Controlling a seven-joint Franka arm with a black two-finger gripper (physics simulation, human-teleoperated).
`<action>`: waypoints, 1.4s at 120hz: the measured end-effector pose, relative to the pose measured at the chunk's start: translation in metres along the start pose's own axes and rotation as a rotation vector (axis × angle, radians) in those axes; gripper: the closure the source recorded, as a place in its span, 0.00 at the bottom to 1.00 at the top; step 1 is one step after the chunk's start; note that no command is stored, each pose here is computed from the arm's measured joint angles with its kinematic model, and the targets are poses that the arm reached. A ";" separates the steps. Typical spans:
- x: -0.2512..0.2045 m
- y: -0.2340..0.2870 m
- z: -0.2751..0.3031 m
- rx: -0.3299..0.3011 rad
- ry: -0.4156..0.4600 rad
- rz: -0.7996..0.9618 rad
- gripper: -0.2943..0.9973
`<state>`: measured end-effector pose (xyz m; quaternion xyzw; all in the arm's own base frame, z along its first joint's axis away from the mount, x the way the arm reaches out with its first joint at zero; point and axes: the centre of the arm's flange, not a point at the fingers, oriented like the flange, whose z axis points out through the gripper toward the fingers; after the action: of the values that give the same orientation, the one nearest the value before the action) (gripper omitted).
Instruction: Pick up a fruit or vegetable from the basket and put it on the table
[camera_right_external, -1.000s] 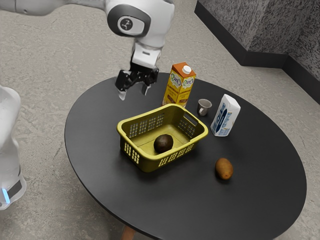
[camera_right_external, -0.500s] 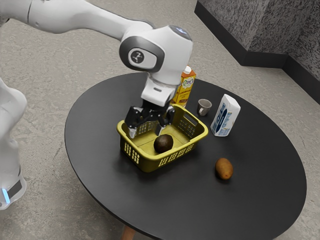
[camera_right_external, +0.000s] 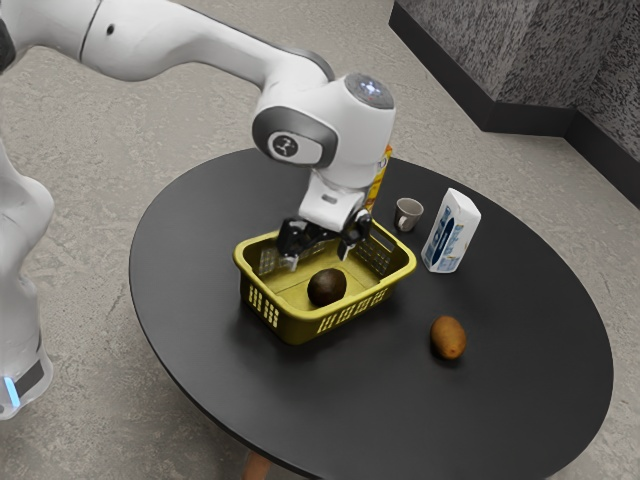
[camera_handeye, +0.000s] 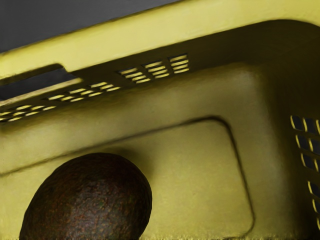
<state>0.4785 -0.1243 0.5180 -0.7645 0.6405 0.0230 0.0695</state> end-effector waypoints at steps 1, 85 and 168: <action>0.000 0.000 0.000 0.003 -0.001 0.001 0.23; 0.002 -0.030 0.057 -0.024 -0.049 -0.012 0.23; 0.004 -0.040 0.086 -0.044 -0.059 -0.015 0.23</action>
<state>0.5233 -0.1096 0.4357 -0.7696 0.6317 0.0588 0.0717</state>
